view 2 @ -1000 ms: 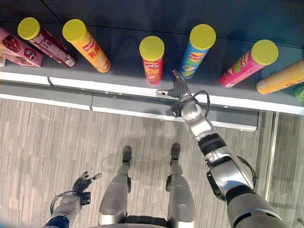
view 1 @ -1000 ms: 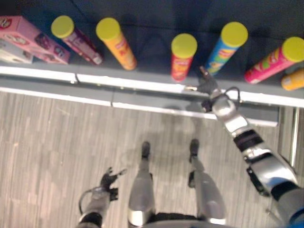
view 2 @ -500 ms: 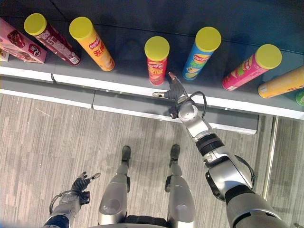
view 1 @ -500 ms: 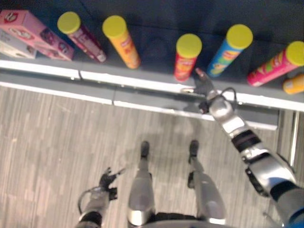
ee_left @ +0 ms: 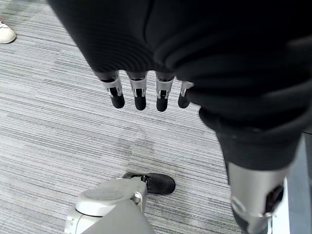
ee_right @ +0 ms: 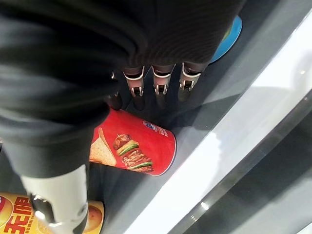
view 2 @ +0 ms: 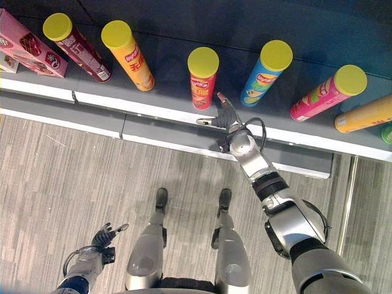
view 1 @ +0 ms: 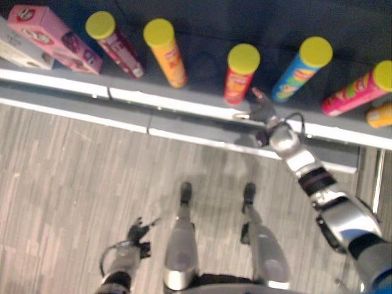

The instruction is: Put the goods on the table back onto the shelves and tidy them up.

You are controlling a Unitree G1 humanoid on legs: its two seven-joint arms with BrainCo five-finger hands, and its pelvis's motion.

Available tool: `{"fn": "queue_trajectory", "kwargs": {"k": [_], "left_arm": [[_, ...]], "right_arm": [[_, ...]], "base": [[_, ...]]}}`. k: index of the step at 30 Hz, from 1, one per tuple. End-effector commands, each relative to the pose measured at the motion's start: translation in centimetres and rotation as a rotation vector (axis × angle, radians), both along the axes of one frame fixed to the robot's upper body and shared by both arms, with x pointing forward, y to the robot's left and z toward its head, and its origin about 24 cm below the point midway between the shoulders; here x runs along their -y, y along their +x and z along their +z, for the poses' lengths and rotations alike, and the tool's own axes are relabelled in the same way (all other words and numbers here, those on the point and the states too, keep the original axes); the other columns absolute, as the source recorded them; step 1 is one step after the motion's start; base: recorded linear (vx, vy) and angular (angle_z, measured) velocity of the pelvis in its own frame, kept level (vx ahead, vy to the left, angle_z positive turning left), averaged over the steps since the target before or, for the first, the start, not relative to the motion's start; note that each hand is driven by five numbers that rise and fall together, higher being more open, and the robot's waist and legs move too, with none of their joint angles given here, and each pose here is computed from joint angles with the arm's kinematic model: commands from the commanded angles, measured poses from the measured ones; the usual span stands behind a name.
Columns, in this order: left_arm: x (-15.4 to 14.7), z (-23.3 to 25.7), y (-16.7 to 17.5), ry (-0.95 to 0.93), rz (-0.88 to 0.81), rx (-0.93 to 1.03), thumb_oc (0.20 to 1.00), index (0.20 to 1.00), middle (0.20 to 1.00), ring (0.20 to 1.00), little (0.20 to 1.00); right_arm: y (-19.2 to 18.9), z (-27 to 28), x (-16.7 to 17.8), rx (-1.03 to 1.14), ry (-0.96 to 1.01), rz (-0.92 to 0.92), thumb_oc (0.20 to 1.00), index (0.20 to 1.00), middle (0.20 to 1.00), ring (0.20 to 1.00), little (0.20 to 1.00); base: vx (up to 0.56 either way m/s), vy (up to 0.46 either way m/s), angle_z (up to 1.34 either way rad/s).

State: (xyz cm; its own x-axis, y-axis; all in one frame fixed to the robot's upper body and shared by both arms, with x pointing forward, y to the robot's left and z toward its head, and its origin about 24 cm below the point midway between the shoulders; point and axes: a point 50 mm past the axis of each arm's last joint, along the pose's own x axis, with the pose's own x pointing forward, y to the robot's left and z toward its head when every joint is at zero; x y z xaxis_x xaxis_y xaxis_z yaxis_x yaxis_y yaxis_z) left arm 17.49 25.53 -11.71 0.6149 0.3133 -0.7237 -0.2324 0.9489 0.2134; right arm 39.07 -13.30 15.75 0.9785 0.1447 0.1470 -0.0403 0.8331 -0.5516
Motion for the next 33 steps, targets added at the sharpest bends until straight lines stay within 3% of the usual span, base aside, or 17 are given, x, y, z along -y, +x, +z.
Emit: {"fn": "queue_trajectory", "kwargs": {"k": [1,16,33], "left_arm": [[-1.3,-0.5,-2.1,0.057,0.006,-0.064,1.000,1.000,1.000,1.000,1.000],[-0.9,-0.7,-2.1,0.048,0.000,-0.065,1.000,1.000,1.000,1.000,1.000],[-0.6,-0.4,-0.8,0.054,-0.049,-0.071,1.000,1.000,1.000,1.000,1.000]], "right_arm": [[1.0,4.9,-2.1,0.141,-0.034,0.042,1.000,1.000,1.000,1.000,1.000],[1.3,5.1,-1.9,0.146,-0.080,0.028,1.000,1.000,1.000,1.000,1.000],[1.2,1.6,1.5,0.017,-0.097,-0.045,1.000,1.000,1.000,1.000,1.000]], "base": [[0.02,0.009,0.08],[0.00,0.001,0.01],[0.00,-0.010,0.00]]}}
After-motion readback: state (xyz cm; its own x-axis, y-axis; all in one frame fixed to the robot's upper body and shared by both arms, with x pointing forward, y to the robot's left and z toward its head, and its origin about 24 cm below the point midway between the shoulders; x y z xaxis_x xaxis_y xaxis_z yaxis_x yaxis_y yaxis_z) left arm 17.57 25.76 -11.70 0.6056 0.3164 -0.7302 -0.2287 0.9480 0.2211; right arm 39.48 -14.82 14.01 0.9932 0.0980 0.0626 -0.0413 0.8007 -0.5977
